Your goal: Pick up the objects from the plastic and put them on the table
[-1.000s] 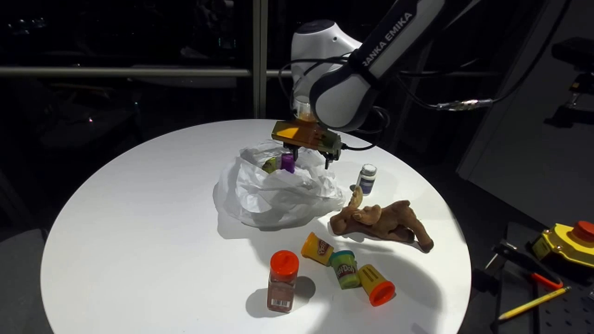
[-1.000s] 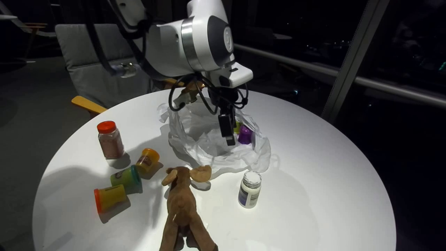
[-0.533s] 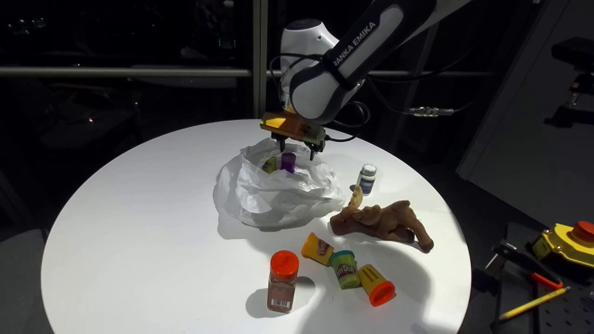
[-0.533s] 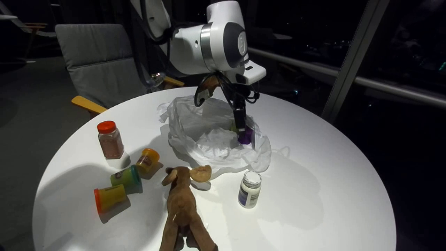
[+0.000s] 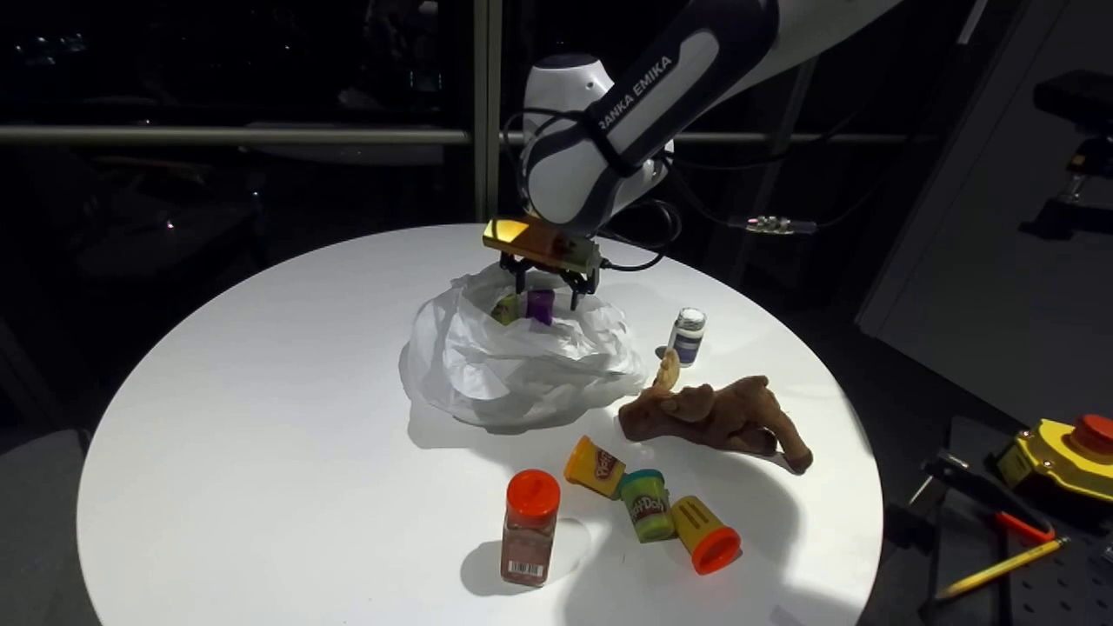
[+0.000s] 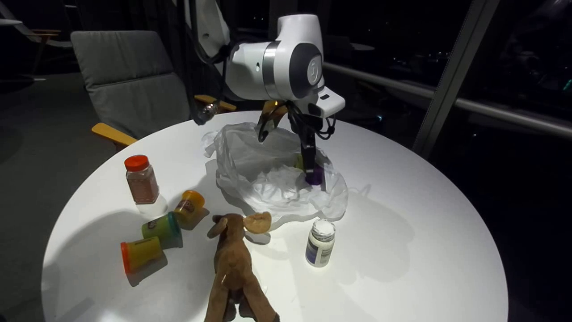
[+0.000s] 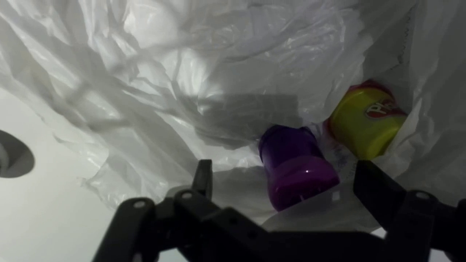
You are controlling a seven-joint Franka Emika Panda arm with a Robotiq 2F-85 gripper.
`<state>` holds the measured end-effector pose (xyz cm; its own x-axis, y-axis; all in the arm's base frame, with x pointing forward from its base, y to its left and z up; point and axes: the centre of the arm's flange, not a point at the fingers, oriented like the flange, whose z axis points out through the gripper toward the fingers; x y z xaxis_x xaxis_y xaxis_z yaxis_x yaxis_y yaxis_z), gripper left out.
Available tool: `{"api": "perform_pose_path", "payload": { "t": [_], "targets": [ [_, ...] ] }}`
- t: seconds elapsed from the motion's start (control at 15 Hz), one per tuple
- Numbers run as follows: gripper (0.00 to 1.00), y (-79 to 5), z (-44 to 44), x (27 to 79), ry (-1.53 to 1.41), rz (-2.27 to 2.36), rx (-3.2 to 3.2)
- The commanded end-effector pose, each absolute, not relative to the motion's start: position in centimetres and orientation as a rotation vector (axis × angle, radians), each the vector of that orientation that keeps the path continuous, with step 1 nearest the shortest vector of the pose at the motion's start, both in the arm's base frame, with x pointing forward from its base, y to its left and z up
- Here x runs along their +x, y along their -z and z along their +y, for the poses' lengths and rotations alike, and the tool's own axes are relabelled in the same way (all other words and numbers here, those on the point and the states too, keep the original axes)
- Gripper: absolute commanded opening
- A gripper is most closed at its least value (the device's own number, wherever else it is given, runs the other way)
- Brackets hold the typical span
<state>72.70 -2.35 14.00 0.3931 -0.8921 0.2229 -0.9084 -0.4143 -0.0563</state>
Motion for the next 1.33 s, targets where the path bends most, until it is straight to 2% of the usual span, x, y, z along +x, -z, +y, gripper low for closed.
{"api": "perform_pose_path", "payload": {
  "t": [0.0,0.33,0.53,0.93,1.27],
  "targets": [
    [1.00,-13.9,-2.6,74.5,-0.327,-1.635,2.588],
    [0.94,-14.8,-1.8,73.9,-0.316,-1.548,2.687],
    [1.00,-15.6,0.3,72.9,-0.276,-1.451,2.797],
    [1.00,-14.9,3.7,72.2,-0.282,-1.351,2.807],
    [1.00,-13.8,3.4,72.2,-0.297,-1.347,2.667]
  ]
}}
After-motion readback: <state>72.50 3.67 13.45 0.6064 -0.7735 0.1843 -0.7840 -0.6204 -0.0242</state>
